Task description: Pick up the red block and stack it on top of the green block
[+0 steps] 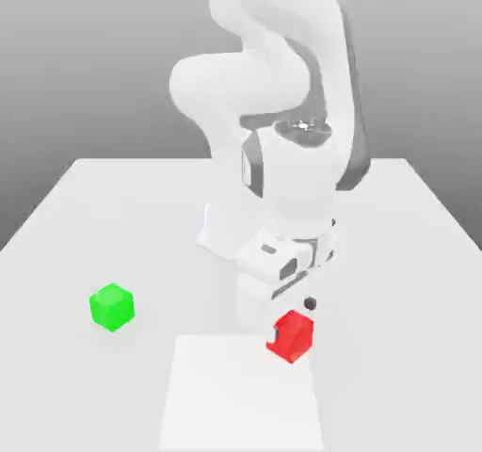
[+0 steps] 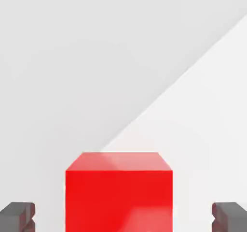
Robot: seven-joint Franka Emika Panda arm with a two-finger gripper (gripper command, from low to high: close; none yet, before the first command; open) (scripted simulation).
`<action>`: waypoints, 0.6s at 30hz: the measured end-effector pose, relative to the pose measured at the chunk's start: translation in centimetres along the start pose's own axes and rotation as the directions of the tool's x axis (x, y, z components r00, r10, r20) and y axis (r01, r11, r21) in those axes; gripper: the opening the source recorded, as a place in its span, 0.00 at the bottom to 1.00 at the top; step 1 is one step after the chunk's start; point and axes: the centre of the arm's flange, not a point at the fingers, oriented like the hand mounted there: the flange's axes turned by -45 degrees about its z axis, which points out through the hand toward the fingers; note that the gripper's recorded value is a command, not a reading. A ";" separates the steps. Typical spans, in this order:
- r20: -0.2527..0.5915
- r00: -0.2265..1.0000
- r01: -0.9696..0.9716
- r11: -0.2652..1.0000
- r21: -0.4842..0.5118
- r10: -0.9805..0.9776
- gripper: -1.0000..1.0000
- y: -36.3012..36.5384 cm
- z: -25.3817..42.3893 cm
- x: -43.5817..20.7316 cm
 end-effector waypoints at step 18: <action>0.003 1.000 -0.019 1.000 -0.006 0.019 0.00 4.0 -7.0 -3.4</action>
